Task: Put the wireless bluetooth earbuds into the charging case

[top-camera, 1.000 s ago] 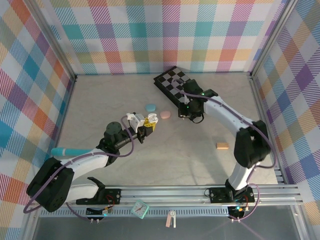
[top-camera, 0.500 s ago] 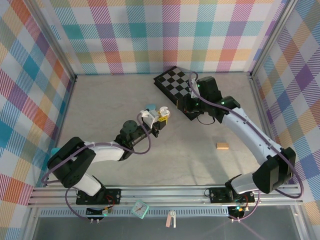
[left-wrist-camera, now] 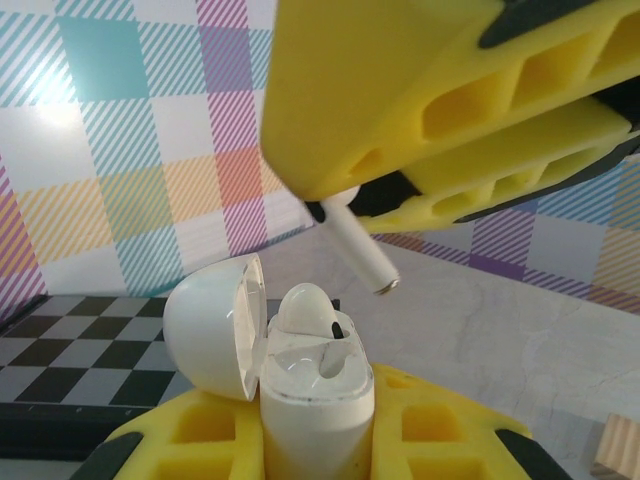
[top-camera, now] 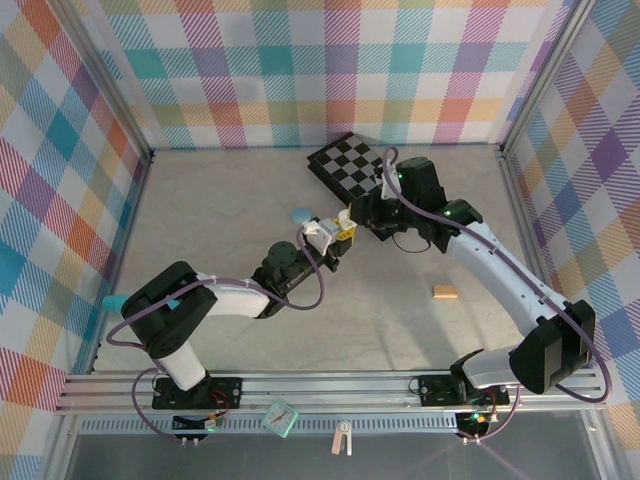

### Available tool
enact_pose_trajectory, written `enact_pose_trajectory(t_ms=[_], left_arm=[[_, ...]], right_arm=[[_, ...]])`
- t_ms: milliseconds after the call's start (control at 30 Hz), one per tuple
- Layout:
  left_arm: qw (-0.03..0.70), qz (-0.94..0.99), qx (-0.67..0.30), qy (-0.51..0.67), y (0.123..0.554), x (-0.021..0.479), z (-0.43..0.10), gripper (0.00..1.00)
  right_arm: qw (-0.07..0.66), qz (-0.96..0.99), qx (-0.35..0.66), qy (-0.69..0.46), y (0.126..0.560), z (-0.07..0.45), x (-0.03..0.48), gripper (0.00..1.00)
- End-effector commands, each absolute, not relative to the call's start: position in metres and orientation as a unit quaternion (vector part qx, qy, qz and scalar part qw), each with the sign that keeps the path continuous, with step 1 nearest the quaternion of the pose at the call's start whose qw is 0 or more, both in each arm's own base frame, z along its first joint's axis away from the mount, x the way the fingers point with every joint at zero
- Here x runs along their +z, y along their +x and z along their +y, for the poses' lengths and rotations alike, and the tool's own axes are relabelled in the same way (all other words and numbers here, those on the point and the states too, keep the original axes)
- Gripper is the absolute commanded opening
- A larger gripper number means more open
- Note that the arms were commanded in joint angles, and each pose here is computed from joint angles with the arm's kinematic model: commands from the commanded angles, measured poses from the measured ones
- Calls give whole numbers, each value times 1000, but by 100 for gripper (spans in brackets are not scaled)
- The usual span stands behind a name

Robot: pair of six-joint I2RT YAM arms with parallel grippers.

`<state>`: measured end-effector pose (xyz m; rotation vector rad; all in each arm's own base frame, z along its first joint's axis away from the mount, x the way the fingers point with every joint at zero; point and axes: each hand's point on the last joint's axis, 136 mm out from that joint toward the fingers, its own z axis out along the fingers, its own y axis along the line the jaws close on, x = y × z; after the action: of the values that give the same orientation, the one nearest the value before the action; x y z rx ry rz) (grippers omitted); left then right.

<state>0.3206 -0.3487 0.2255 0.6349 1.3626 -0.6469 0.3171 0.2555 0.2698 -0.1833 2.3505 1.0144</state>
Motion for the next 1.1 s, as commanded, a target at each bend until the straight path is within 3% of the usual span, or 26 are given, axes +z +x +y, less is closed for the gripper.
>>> enact_pose_trajectory(t_ms=[0,1067], left_arm=[[712,574,-299,272,318,253,-355,0],[711,560,-367,216,311,292,-352,0]], right_arm=[[295,866,397,-76,318,261,278,24],[316,869,372,-78,316,250,266,24]])
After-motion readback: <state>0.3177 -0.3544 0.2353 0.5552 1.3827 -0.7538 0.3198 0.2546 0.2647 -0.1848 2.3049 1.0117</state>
